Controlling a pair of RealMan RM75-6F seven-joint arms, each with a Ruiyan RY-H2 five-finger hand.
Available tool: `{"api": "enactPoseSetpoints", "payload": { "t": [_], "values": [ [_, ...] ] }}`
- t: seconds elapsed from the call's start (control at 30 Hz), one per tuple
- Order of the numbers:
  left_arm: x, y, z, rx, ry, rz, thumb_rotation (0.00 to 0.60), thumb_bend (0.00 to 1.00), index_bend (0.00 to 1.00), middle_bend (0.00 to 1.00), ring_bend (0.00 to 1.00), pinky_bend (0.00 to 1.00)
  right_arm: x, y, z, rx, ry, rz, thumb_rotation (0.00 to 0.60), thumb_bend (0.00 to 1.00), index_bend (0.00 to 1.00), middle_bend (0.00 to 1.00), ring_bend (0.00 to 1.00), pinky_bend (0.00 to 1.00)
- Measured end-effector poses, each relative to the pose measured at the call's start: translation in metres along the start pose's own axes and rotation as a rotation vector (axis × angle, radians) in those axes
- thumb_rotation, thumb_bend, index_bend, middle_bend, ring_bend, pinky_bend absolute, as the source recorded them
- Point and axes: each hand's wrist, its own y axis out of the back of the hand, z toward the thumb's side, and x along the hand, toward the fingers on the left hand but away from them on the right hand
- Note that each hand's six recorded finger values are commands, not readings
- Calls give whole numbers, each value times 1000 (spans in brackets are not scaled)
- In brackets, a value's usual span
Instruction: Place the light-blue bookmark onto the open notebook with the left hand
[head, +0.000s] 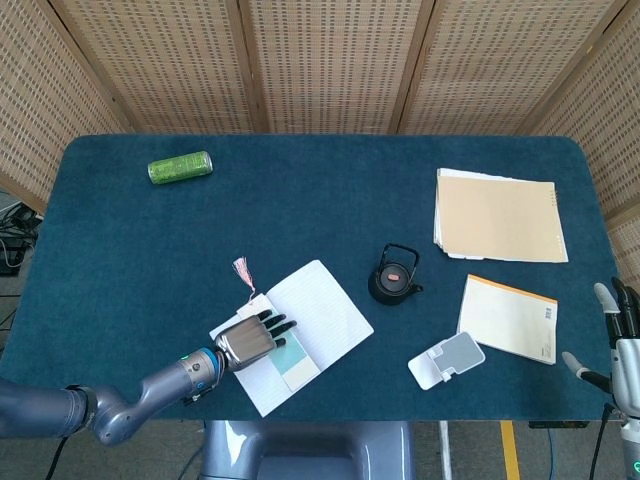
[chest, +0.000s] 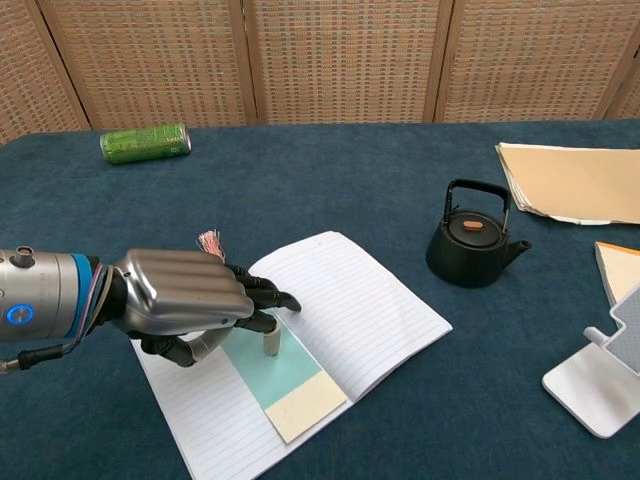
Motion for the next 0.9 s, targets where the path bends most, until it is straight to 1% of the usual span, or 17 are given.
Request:
{"api": "enactPoseSetpoints", "payload": {
  "t": [0.9],
  "values": [
    [0, 4, 5, 9, -10, 8, 600, 1000, 225, 0, 2, 123, 1, 3, 2, -10, 7, -6, 600, 108, 47, 0, 0, 0]
  ]
}}
